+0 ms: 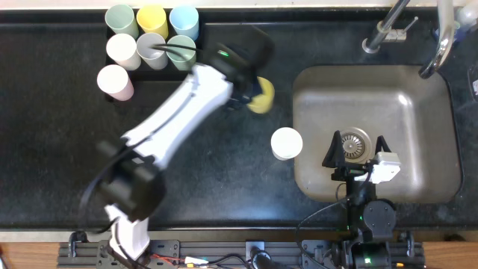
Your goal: Store Cups
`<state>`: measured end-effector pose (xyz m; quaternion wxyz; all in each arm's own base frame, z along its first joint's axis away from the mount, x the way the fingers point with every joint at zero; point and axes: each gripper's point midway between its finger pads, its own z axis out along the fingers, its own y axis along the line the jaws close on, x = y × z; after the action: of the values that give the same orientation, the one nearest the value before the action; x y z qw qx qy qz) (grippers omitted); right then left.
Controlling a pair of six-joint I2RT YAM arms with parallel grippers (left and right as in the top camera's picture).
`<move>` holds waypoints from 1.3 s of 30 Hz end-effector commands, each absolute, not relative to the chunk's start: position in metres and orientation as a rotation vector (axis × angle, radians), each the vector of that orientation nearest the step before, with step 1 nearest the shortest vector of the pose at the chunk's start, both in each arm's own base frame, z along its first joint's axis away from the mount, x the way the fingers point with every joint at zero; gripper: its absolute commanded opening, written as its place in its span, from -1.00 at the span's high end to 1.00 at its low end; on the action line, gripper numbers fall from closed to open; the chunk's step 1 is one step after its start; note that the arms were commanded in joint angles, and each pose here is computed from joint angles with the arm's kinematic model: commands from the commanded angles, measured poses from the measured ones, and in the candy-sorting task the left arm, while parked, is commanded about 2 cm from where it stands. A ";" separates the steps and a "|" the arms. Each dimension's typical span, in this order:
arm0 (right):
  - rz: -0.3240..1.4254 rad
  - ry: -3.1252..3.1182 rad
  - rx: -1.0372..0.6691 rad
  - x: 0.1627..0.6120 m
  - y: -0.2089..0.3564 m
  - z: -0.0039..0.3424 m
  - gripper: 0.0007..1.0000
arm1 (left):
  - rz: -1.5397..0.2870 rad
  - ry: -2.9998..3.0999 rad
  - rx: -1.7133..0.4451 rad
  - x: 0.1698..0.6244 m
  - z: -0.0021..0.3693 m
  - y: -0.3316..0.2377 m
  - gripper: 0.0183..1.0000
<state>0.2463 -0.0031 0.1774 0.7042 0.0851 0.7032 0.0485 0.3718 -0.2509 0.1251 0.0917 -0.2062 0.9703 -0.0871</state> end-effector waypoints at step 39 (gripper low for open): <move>0.110 1.562 0.194 0.247 -0.004 0.174 -1.00 | 0.004 2.634 -1.537 0.409 0.105 0.018 0.96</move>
<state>0.2463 -0.0030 0.1775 0.7043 0.0850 0.7031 0.0486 0.4084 0.0114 0.1159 0.0512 -0.4943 0.8677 -0.0106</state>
